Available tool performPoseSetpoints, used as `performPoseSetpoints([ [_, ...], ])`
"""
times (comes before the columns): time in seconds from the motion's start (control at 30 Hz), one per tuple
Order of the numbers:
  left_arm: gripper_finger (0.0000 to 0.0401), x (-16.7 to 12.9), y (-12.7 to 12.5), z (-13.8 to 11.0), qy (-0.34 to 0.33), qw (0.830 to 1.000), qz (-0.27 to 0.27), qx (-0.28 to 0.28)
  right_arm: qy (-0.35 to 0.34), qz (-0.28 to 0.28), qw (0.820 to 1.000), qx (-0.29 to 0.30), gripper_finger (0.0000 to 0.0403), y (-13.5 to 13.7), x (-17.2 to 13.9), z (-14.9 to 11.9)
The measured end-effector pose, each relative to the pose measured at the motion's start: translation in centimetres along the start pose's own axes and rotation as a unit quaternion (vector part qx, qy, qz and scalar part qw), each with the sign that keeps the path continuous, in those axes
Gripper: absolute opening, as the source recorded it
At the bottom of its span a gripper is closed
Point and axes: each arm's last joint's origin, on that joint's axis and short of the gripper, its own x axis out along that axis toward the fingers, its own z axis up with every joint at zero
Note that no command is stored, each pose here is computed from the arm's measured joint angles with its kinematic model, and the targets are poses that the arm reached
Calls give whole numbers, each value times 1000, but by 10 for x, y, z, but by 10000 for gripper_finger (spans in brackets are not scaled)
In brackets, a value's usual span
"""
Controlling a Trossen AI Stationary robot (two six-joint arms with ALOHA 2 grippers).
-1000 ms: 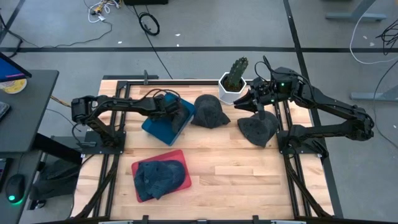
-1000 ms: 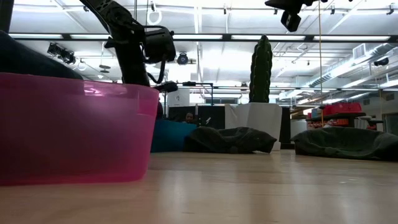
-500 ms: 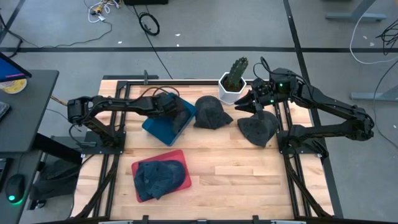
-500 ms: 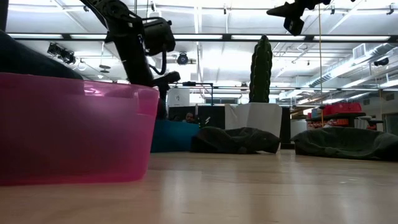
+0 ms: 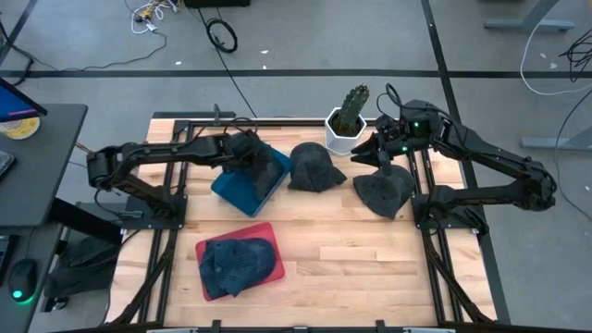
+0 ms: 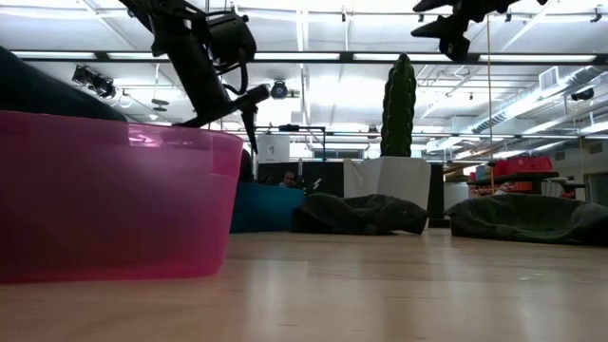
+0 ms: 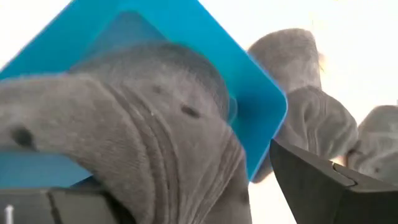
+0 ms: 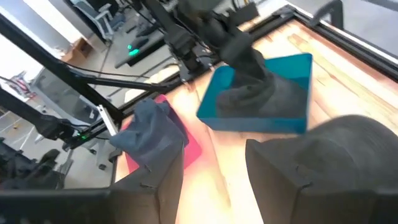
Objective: Pick & Place hat
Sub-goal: Put the middle black cap into the blue bin, then put the right black cap into the blue bin
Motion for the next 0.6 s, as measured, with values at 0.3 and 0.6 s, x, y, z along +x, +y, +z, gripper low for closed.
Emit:
performPoseSetpoints([
  [0.3,295,-30,6,-5,40,998,-9,-37,34,-27,999,22,176,-8,-3,-7],
  [0.6,295,-66,20,-13,57,998,-3,6,36,-102,992,60,176,-16,-10,-11],
])
